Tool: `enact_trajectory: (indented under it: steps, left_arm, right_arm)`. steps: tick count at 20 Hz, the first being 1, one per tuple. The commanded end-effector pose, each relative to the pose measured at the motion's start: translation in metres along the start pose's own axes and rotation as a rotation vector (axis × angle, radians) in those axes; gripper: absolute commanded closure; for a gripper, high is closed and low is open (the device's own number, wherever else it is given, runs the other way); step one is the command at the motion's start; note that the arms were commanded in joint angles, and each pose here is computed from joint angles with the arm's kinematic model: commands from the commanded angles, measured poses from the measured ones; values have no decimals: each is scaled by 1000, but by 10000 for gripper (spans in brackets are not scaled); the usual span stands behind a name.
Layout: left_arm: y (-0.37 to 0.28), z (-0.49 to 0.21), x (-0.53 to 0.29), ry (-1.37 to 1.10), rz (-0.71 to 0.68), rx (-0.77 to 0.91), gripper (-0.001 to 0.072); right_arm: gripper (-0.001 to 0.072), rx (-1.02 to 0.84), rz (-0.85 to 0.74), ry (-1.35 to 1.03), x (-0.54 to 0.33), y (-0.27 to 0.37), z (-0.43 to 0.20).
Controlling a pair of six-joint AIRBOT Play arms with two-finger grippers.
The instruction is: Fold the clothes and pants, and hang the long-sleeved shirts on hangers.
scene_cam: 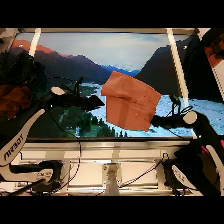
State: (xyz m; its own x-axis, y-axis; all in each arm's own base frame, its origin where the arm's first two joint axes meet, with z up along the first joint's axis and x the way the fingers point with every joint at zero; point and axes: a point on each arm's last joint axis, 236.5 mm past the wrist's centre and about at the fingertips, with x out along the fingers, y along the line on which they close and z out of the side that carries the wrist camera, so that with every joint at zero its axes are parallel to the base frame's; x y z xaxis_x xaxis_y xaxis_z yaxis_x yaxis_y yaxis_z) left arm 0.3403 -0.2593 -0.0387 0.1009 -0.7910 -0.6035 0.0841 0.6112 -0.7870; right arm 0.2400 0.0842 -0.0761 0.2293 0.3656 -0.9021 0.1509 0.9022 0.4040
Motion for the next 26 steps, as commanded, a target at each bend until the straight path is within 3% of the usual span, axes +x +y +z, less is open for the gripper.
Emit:
enact_trajectory:
  steps: [1, 7, 9, 12, 13, 15, 17, 21, 26]
  left_arm:
    - [-4, 2, 0, -9, -17, -11, 247]
    - [-13, 7, 0, -29, -54, 10, 247]
    - [-13, 7, 0, -29, -54, 10, 247]
    - [-13, 7, 0, -30, -54, 21, 247]
    - [-12, 8, -1, -31, -53, 20, 247]
    - [-11, 10, -1, -39, -49, 20, 247]
    - [-9, 14, -1, -58, -38, 19, 247]
    - [-2, 24, -5, -95, -21, 9, 247]
    - [-1, 25, -6, -96, -23, 2, 247]
  right_arm:
    - [270, 156, 120, -17, 13, 19, -8]
    - [270, 234, 109, 114, 30, 13, -33]
    - [335, 268, 125, 124, 35, 16, -32]
    - [349, 320, 149, 84, 44, 17, -19]
    - [442, 322, 161, 67, 47, 18, -13]
    - [696, 348, 179, 24, 47, 21, -2]
    - [700, 337, 198, -6, 41, 27, 8]
    - [700, 142, 299, -104, -12, 72, 48]
    - [700, -30, 412, -527, -144, 135, 133]
